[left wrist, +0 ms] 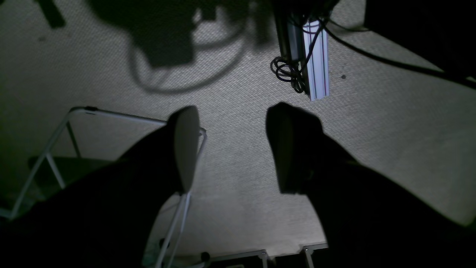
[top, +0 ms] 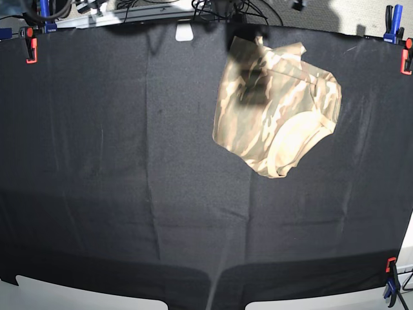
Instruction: Layout the t-shirt on the table in an organized manner, then fold the t-shirt properly
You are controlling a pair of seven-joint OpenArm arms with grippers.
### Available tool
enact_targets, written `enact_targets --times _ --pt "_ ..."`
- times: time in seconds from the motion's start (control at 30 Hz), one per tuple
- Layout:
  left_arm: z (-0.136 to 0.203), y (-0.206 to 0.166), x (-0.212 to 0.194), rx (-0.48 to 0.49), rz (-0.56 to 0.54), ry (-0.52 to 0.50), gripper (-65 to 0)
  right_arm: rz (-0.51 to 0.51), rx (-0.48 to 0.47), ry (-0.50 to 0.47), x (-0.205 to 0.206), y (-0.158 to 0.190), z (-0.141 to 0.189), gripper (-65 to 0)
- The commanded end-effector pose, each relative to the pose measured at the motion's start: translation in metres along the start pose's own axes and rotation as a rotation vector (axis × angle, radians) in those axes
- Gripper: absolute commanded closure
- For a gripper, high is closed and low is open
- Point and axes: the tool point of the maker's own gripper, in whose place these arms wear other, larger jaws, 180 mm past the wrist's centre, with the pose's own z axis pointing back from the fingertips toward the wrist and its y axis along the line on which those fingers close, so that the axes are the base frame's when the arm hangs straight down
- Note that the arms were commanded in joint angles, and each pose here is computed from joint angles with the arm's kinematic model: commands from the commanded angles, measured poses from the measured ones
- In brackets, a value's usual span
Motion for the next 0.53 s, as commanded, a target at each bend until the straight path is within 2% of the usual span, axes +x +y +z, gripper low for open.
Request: enact_targets --times 0.0,0.1,0.3,0.5 --pt "0.001 0.003 -0.004 0.008 -0.002 0.004 -30.5 0.007 -0.015 0.015 -0.005 -0.006 0.002 -41.5" --pt "0.001 0.003 -0.003 0.008 -0.002 0.0 -30.5 0.021 -0.007 0.001 -0.003 -0.001 -0.001 -41.5" --pt "0.001 0.003 -0.005 0.007 -0.001 0.003 -30.5 -0.018 -0.037 -0.081 0.007 -0.002 -0.006 -41.5" --pt "0.001 0.003 -0.006 0.007 -0.001 0.01 -30.5 -0.023 -0.033 -0.092 0.009 -0.002 -0.005 -41.5"
